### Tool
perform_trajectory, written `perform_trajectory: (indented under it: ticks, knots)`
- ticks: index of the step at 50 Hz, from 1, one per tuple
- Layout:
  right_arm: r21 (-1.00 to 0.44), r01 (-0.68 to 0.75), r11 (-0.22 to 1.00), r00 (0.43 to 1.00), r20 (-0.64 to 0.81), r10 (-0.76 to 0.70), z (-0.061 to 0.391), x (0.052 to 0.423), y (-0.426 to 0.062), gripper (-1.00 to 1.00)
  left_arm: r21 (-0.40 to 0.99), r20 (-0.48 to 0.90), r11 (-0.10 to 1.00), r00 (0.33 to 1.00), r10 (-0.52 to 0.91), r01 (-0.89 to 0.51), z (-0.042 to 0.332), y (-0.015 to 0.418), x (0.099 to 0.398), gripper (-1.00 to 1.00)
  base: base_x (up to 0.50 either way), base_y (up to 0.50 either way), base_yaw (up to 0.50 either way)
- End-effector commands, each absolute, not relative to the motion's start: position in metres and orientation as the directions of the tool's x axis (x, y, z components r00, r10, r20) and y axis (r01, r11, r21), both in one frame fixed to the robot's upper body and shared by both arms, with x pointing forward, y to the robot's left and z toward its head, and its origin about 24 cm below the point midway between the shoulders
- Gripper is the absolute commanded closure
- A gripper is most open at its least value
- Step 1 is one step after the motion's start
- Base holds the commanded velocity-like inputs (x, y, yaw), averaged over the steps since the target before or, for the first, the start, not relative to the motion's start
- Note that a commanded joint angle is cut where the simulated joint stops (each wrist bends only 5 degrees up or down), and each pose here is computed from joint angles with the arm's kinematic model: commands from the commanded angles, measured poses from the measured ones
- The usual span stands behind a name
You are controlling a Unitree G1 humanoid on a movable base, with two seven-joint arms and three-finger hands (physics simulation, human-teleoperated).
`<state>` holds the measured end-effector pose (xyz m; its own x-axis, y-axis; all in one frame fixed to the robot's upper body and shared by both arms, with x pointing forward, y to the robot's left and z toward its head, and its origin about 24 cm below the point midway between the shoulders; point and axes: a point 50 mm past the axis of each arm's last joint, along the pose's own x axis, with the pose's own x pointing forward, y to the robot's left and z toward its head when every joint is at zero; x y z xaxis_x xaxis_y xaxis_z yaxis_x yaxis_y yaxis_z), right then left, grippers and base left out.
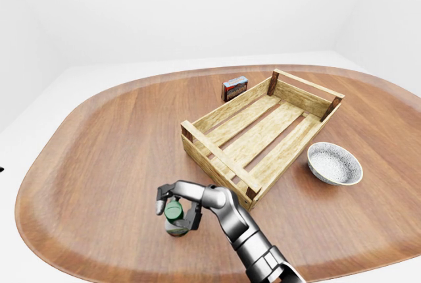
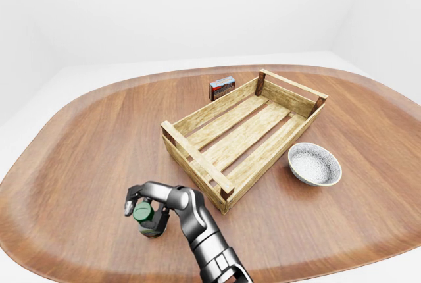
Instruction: Pick up the salad dressing and put it in the tray.
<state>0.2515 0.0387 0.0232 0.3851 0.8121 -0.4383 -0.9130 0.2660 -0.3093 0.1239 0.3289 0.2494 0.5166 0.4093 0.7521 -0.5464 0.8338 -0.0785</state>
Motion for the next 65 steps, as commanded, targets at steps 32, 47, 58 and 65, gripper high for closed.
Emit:
perform_trajectory:
  ticks: [32,47,58,65]
  knots:
    - [-0.481,-0.845,0.232,0.415,-0.317,0.853,0.079,0.263,0.069,1.0,-0.064,0.735,0.838,0.542,0.407,-0.541,0.244,0.326,0.13,-1.0,0.0,0.0,0.0]
    - [-0.65,-0.714,0.262,0.485,-0.189,0.854,0.133,0.276,0.068,1.0,-0.068,0.734,0.838,0.542,0.409,-0.541,0.244,0.327,0.13,-1.0,0.0,0.0,0.0]
    - [-0.719,-0.598,0.355,0.497,0.016,0.868,0.2,0.29,0.062,1.0,-0.063,0.735,0.843,0.546,0.401,-0.535,0.244,0.325,0.132,-1.0,0.0,0.0,0.0]
    - [-0.782,-0.488,0.387,0.506,0.108,0.856,0.247,0.303,0.049,1.0,-0.063,0.738,0.841,0.542,0.402,-0.538,0.244,0.325,0.131,-1.0,0.0,0.0,0.0]
